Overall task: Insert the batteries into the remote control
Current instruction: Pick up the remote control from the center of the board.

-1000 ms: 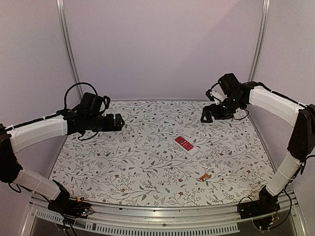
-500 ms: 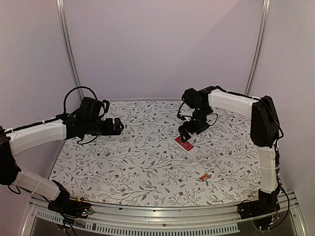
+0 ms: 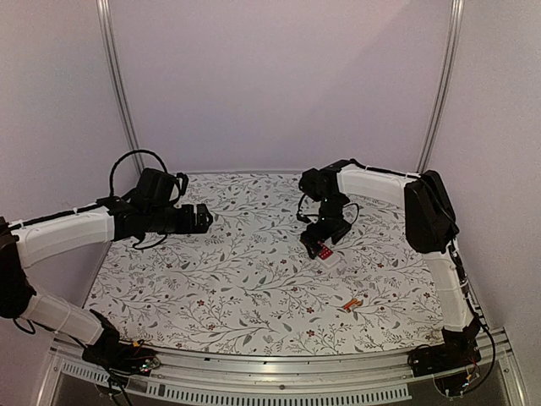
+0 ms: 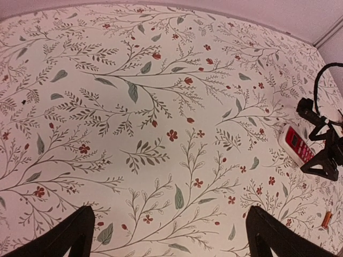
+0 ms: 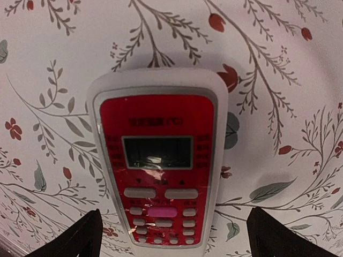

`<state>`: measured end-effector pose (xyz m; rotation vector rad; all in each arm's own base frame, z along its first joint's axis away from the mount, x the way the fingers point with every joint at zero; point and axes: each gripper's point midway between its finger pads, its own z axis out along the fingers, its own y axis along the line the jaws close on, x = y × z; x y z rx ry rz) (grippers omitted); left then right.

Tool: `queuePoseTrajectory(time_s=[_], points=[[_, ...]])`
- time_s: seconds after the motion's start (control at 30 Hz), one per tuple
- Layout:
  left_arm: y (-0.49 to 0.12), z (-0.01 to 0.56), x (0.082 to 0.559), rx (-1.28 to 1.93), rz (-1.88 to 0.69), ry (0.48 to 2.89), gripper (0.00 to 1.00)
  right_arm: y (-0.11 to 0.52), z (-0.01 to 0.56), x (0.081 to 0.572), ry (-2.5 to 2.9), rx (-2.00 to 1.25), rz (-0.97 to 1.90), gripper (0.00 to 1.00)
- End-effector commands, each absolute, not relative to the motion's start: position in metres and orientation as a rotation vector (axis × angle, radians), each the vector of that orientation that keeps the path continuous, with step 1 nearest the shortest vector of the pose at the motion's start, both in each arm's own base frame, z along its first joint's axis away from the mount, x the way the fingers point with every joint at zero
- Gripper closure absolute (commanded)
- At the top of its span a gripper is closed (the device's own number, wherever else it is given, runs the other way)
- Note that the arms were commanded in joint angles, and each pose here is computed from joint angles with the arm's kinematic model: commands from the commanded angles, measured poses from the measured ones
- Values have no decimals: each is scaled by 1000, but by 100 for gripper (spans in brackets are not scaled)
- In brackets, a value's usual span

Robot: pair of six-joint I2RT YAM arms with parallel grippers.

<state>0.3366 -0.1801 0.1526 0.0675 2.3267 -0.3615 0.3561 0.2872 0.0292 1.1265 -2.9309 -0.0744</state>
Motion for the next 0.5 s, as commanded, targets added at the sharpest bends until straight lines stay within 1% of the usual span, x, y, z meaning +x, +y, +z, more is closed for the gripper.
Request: queuePoseTrajectory(time_s=[0.0,0.13,0.23,0.33,0.4,0.47], points=[[-185,151,333,82,-386,2315,1,288,24,359,-2908,1176,52,8],[-185,152,333,81,-386,2308,0,292,11,356,-2869,1181,58,19],[-185,153,334,78,-385,2305,0,293,4,354,-2850,1181,51,23],[-185,155,335,76,-388,2301,1,292,-1,352,-2835,1179,57,29],[-185,157,335,70,-394,2294,0,292,-2,351,-2826,1182,56,38],[-186,161,334,63,-408,2282,0,299,3,346,-2824,1178,-24,46]])
